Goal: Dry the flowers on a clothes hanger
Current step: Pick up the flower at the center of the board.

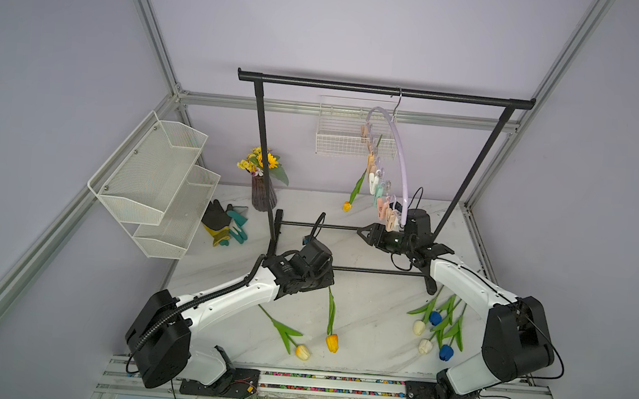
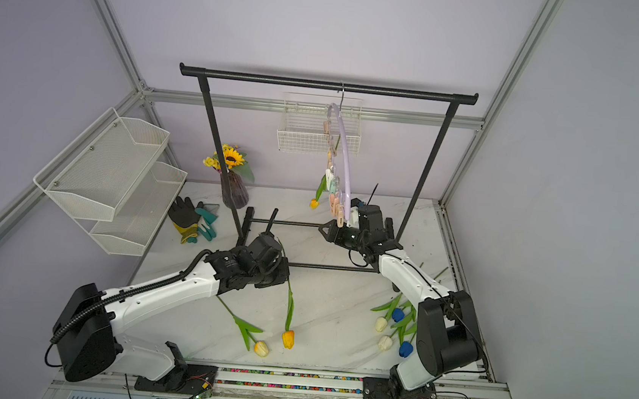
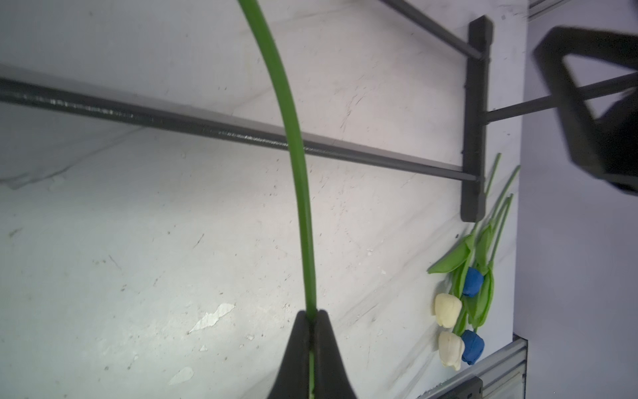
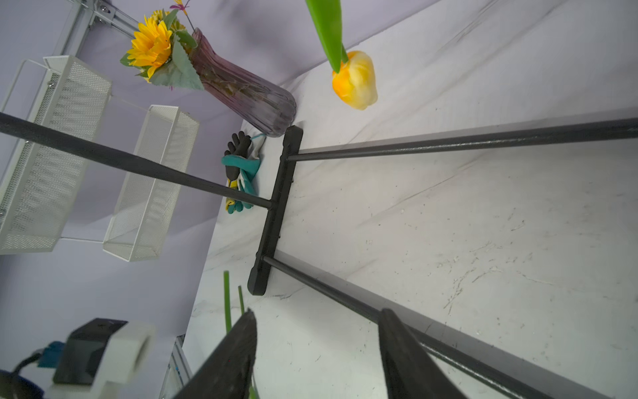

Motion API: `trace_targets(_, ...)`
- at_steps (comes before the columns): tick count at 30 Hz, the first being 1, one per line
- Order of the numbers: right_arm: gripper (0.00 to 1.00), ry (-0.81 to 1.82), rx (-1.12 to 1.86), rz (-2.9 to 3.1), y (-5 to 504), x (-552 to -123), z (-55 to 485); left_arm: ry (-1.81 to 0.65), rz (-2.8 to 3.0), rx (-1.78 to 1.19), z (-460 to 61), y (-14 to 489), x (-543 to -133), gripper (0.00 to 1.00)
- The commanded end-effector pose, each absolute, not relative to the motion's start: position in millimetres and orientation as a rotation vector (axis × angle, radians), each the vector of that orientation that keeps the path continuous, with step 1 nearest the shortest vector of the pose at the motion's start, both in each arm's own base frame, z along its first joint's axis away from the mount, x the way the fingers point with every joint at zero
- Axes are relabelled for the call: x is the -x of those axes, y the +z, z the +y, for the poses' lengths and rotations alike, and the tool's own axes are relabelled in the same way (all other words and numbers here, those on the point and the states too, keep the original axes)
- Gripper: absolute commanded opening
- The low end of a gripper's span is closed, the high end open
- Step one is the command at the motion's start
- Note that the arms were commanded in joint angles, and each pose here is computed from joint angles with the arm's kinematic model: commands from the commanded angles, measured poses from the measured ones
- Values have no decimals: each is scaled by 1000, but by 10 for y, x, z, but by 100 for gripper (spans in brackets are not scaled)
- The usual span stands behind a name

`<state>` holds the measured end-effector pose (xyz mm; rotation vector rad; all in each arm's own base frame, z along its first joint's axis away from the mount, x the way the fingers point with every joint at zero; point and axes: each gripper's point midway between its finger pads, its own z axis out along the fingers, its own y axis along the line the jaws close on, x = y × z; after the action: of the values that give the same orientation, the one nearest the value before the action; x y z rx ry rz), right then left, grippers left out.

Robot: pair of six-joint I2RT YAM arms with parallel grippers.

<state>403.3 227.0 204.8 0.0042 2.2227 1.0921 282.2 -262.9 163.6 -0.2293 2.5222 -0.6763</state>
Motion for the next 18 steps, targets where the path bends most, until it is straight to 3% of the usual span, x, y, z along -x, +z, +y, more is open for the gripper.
trace_targets(1,58,1261,89,2100,2398,-3895,2399,-694,2295,21,-2703,2132,-3093,0)
trace_targets(9,49,1474,268,1955,2647,-3623,2572,-815,1998,-294,-2932,2706,-3216,0)
trace_targets(18,48,1603,430,1792,2899,-3389,2651,-979,1797,-484,-3046,3019,-3142,0)
